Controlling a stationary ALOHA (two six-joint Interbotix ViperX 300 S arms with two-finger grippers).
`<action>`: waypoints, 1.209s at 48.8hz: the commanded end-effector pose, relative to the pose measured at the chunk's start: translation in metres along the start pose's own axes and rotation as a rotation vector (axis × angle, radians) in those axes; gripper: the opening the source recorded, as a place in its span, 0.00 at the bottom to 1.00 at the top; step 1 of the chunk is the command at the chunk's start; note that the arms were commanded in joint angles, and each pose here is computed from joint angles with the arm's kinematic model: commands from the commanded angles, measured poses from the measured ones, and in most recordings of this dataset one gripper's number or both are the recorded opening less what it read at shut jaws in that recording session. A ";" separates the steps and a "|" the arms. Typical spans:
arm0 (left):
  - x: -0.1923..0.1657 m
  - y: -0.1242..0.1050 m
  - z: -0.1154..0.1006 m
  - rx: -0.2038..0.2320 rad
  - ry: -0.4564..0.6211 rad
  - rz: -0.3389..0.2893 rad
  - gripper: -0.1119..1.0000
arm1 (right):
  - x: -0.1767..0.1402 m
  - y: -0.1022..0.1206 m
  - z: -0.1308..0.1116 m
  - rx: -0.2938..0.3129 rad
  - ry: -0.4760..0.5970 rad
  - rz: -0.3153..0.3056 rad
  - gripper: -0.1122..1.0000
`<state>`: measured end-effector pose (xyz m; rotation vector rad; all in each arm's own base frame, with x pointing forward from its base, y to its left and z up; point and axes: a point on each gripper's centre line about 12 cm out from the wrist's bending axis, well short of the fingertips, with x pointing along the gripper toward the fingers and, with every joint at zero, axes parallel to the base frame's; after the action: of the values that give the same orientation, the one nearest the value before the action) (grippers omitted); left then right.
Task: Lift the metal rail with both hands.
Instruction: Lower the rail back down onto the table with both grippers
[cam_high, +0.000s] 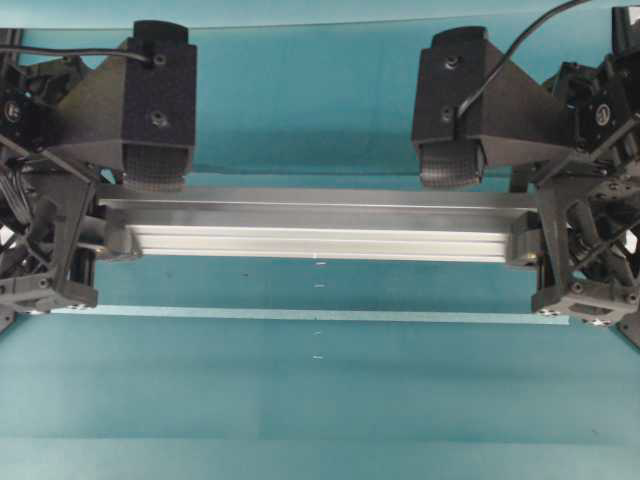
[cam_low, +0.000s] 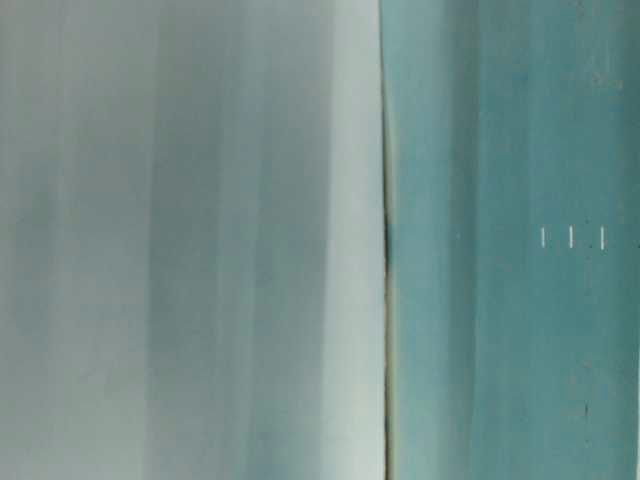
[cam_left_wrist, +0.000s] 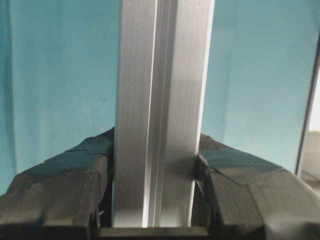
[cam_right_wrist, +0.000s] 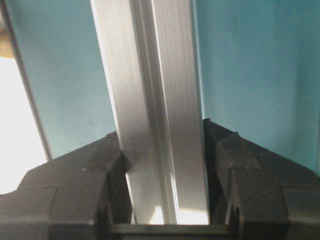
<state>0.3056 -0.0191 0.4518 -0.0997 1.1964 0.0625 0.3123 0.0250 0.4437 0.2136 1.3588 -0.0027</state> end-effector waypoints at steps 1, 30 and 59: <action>-0.012 0.002 0.003 -0.053 -0.045 0.000 0.38 | -0.009 -0.001 0.001 0.059 -0.038 0.003 0.44; 0.051 0.003 -0.007 -0.049 0.006 0.010 0.38 | 0.067 -0.016 -0.002 0.041 0.043 -0.042 0.44; 0.206 0.010 -0.059 -0.027 0.116 0.028 0.38 | 0.212 -0.046 -0.026 0.041 0.020 -0.076 0.44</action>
<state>0.3230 -0.0166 0.2442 -0.0787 1.3449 0.0818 0.3236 0.0175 0.2345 0.1669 1.4166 -0.0612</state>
